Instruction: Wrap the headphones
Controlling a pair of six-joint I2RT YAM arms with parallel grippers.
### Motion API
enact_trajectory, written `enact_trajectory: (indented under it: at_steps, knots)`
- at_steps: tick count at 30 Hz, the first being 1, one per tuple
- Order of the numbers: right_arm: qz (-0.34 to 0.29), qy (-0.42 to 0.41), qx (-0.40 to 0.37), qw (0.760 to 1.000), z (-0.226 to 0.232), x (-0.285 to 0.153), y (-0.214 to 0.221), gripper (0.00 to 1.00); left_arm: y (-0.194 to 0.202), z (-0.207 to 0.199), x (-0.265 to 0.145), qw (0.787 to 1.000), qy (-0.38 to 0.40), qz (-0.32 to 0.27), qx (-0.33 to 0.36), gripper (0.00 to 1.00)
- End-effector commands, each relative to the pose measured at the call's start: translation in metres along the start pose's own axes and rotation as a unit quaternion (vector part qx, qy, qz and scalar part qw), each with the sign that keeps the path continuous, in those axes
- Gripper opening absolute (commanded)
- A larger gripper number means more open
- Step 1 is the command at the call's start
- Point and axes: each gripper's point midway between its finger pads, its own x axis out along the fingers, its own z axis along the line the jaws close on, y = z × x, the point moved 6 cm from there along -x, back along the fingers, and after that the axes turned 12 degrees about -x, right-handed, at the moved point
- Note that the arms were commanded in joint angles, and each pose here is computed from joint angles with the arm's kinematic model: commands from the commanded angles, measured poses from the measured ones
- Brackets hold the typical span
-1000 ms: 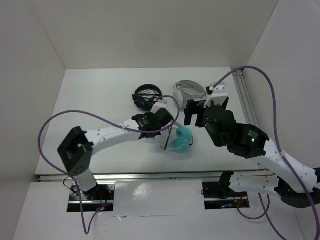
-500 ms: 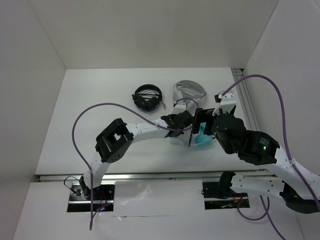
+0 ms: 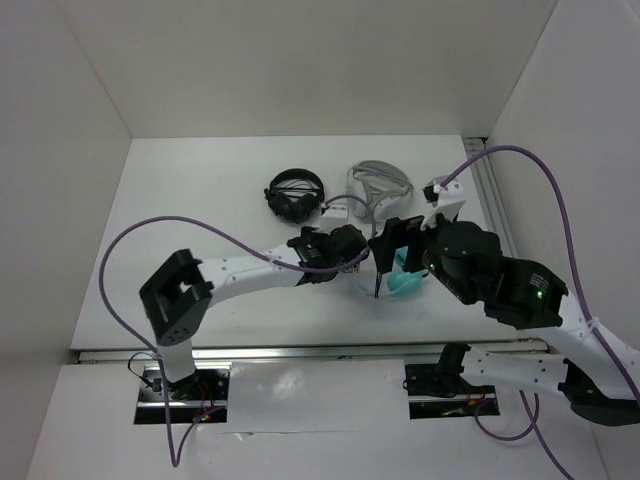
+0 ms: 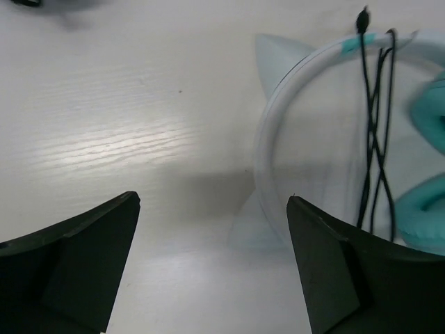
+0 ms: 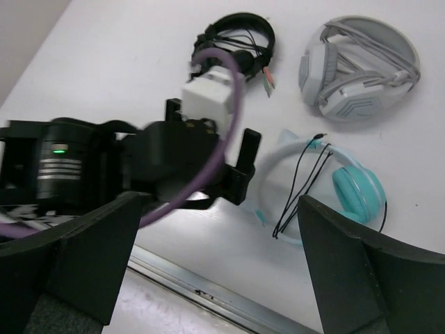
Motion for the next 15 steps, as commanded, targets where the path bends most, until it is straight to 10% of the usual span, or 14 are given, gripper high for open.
enact_trajectory:
  at_steps: [1, 15]
  knots:
    - [-0.042, -0.014, 0.031, 0.999, -0.006, -0.021, -0.028, 1.0, -0.048, 0.004, -0.064, 0.996, 0.039, -0.068, -0.037, 1.0]
    - [0.009, 0.029, 0.024, 0.999, -0.033, -0.049, -0.019, 1.0, -0.076, 0.205, -0.264, 0.982, 0.076, -0.124, -0.122, 1.0]
